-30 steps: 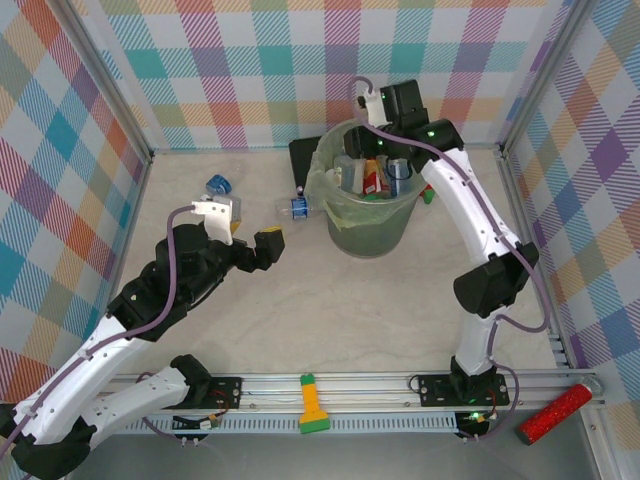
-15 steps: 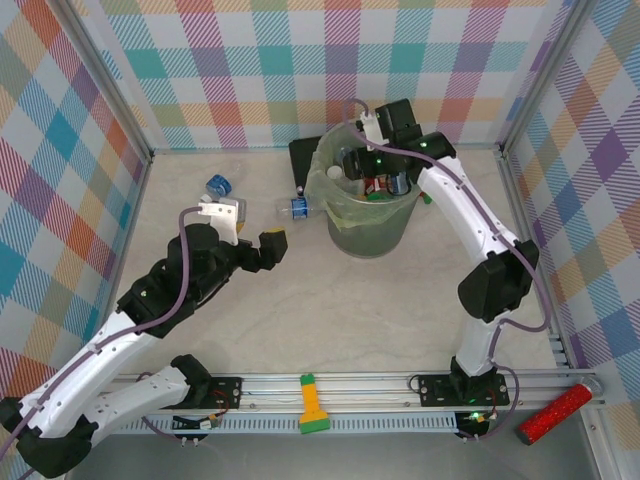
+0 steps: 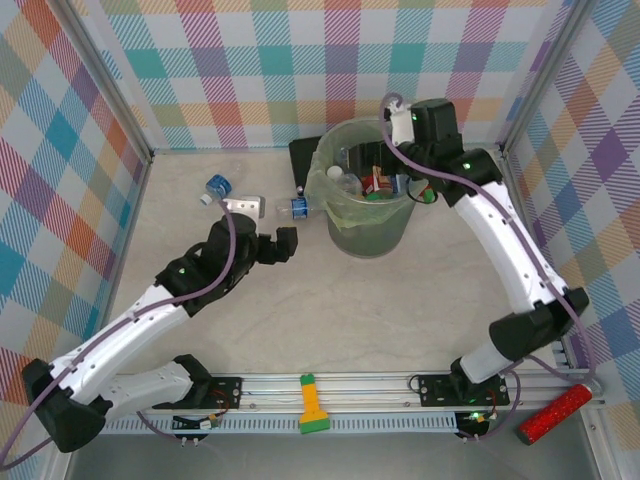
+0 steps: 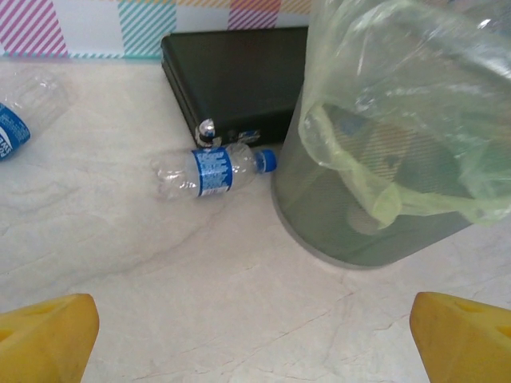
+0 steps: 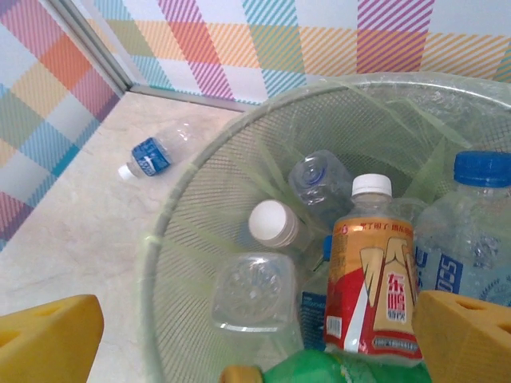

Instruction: Put the plastic bottles in the bin

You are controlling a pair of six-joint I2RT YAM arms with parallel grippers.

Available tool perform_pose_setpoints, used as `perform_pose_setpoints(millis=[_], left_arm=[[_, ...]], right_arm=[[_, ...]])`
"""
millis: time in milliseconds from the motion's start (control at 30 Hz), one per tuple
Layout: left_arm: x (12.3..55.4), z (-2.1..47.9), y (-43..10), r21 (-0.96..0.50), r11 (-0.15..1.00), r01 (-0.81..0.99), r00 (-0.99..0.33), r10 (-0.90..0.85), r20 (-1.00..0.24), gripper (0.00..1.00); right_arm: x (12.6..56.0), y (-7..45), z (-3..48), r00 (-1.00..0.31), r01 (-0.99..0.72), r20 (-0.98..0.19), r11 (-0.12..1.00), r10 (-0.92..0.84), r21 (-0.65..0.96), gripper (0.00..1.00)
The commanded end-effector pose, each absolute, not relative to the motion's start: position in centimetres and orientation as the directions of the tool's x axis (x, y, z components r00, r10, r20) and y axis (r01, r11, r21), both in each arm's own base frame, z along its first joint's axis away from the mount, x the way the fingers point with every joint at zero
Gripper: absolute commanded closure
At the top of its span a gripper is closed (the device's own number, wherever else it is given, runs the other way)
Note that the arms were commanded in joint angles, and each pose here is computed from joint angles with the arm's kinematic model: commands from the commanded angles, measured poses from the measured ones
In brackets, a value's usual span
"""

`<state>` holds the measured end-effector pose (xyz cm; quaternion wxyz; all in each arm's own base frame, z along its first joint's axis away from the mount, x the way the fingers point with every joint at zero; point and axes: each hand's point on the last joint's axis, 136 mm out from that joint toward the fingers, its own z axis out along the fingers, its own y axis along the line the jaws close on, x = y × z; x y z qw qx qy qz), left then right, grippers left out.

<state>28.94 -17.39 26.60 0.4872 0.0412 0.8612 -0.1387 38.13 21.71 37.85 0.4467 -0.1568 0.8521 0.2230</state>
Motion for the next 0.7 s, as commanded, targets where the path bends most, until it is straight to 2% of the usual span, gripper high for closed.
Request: perform_pose_setpoints(millis=[0, 167, 400, 667], left_arm=[[30.7, 25.7, -16.6, -0.21, 0.968, 0.137, -0.523, -0.11, -0.845, 0.01], [33.7, 23.1, -15.5, -0.282, 0.959, 0.031, -0.58, -0.213, -0.787, 0.0], [38.5, 17.8, -13.2, -0.396, 0.889, -0.23, -0.645, -0.443, -0.622, 0.0], [44.3, 14.1, -15.1, -0.378, 0.875, -0.304, -0.683, -0.476, -0.553, 0.0]], right_arm=[[36.6, 21.9, 39.7, -0.526, -0.489, -0.85, 0.817, 0.003, 0.305, 0.01], [33.8, 21.3, 40.2, -0.526, -0.498, -0.848, 0.784, 0.066, 0.37, 0.01], [31.1, 20.2, 40.2, -0.522, -0.494, -0.845, 0.768, 0.114, 0.409, 0.01], [29.5, 19.9, 40.5, -0.521, -0.503, -0.844, 0.754, 0.125, 0.422, 0.01]])
